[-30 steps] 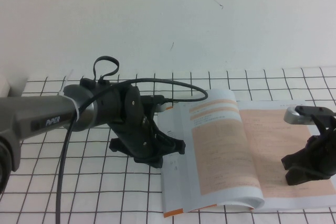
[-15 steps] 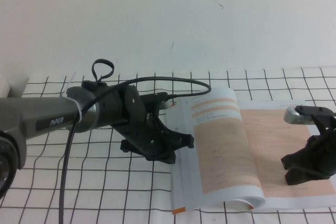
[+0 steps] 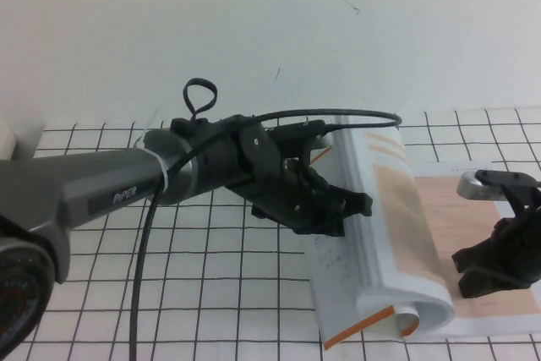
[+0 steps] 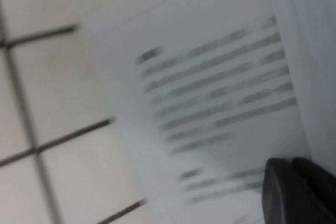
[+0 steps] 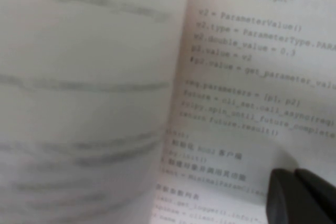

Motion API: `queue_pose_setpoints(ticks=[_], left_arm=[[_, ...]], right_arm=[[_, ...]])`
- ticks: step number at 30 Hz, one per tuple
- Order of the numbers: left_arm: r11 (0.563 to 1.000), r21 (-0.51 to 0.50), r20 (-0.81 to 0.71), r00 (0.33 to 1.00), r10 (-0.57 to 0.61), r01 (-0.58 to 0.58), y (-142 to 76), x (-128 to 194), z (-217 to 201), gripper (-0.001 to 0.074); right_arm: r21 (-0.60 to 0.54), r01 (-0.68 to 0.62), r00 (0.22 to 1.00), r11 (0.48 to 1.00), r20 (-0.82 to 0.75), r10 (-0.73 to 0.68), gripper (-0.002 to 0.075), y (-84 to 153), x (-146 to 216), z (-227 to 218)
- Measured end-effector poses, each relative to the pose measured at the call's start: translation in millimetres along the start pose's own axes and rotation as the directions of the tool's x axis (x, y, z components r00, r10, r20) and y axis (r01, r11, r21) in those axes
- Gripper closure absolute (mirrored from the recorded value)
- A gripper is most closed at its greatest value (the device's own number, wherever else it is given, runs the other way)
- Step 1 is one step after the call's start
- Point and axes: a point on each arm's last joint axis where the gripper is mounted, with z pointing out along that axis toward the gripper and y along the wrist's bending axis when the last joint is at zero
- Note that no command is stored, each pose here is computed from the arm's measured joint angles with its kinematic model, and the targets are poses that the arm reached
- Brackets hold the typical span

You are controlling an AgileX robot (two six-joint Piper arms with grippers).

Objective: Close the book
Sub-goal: 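Close the open booklet and leave it lying on the table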

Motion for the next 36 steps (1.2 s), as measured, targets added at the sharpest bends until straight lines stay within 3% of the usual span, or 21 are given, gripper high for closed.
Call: queue_pose_setpoints(ticks=[11,15,20,23,30,36], left_arm=[[0.978,0.141,0.018,0.988,0.152,-0.153,-53.6,-33.0,-33.6,0.0738],[0.968,0.082,0.002,0.971,0.238,-0.238,-60.0,-41.0,-51.9,0.0738],[0.924,-0.242,-0.161,0.951,0.263,-0.296,-28.6,-36.7,-65.6,0.0738],[0.901,-0.344,-0.214,0.956,0.199,-0.264,-5.1,-30.2,-61.2,0.0738],[0.896,-0.411,-0.266,0.962,0.06,-0.17,34.9,-11.5,-35.4,0.0738],[0.928,-0.357,-0.241,0.97,0.02,-0.107,38.2,-7.2,-8.8,0.0738]], right_arm=[[-0.003,-0.002,1.0,1.0,0.007,0.002,0.0729,0.7,-0.6,-1.1],[-0.003,0.0,1.0,1.0,0.007,0.0,0.0729,0.7,-0.6,-1.1],[-0.001,0.0,1.0,1.0,0.01,0.0,0.0729,0.7,-0.8,-1.5],[-0.001,0.0,1.0,1.0,0.01,0.0,0.0729,0.7,-0.8,-1.5],[-0.002,0.0,1.0,1.0,0.011,0.0,0.0729,0.7,-0.8,-1.5],[-0.003,0.0,1.0,1.0,0.011,0.0,0.0729,0.8,-0.8,-1.5]])
